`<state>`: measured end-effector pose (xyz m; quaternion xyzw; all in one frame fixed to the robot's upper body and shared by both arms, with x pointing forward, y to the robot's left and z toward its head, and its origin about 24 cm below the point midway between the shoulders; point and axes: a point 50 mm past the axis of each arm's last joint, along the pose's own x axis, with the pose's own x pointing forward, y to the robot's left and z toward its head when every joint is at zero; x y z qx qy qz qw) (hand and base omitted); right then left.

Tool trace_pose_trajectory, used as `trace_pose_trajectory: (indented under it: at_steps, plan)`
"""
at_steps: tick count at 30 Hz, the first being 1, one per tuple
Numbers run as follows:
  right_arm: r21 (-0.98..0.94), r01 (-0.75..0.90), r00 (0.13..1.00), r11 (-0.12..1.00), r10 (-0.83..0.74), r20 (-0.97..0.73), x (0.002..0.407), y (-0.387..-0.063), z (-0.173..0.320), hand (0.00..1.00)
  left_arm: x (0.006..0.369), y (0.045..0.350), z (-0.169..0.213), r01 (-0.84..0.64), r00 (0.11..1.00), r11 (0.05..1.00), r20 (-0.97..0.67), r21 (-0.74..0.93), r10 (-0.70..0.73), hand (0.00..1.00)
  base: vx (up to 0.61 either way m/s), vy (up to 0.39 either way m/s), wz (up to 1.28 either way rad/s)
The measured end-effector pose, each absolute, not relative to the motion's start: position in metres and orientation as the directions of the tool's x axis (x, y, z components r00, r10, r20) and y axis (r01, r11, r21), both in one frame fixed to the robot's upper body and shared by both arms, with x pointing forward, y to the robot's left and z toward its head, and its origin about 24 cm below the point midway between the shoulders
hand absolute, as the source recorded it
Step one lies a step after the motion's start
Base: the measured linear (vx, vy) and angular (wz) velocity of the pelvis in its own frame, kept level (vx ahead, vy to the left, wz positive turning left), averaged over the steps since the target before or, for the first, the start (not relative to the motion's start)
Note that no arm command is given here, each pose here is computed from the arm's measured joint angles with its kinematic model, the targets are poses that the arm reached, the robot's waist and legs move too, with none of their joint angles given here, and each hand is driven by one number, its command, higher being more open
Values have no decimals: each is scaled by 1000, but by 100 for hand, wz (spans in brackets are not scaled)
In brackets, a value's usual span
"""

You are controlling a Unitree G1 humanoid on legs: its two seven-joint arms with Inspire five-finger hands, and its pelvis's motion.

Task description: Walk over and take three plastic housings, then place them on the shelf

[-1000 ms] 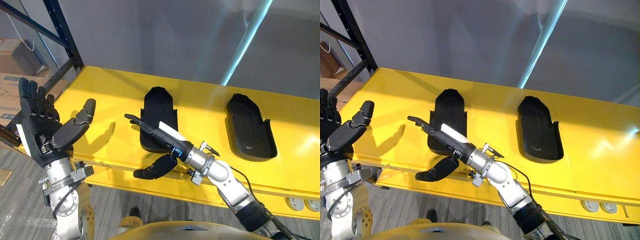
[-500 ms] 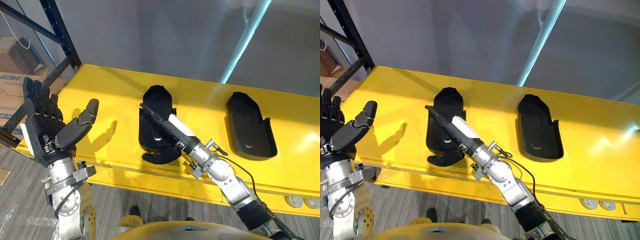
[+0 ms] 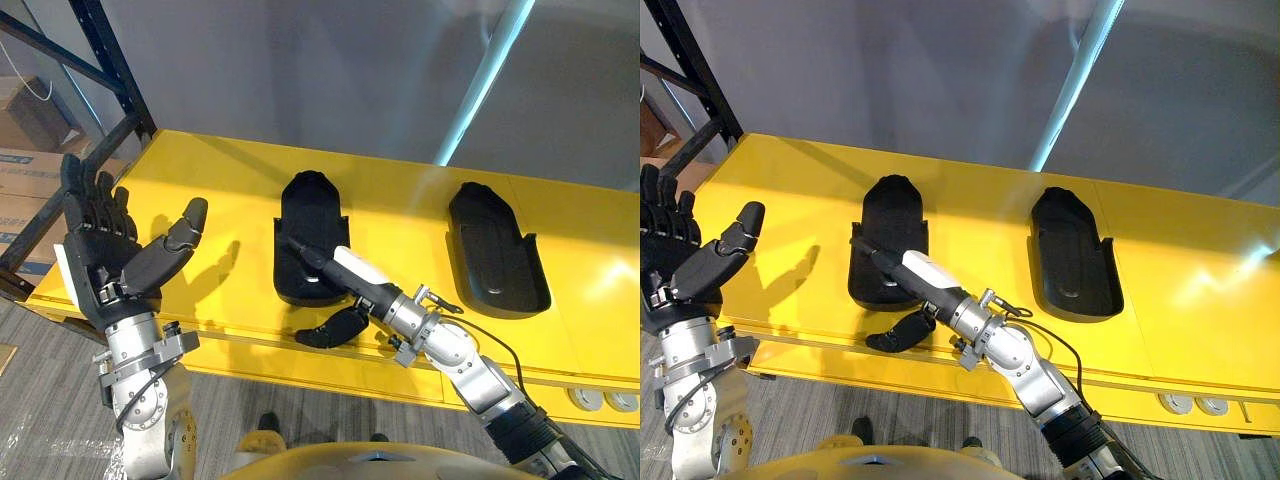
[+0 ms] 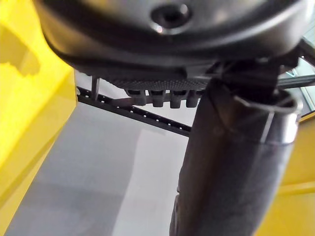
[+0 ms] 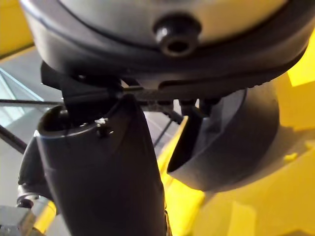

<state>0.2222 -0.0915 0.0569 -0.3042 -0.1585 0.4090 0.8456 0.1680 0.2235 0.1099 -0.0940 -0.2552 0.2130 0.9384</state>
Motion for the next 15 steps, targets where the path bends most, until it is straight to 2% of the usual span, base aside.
trace_pose_trajectory:
  at_steps: [15]
  plan:
    - [-686,-527,669,501,743,28,225,-93,52,0,167,223,107,-360,782,887,426,-289,456,100,0,0,0]
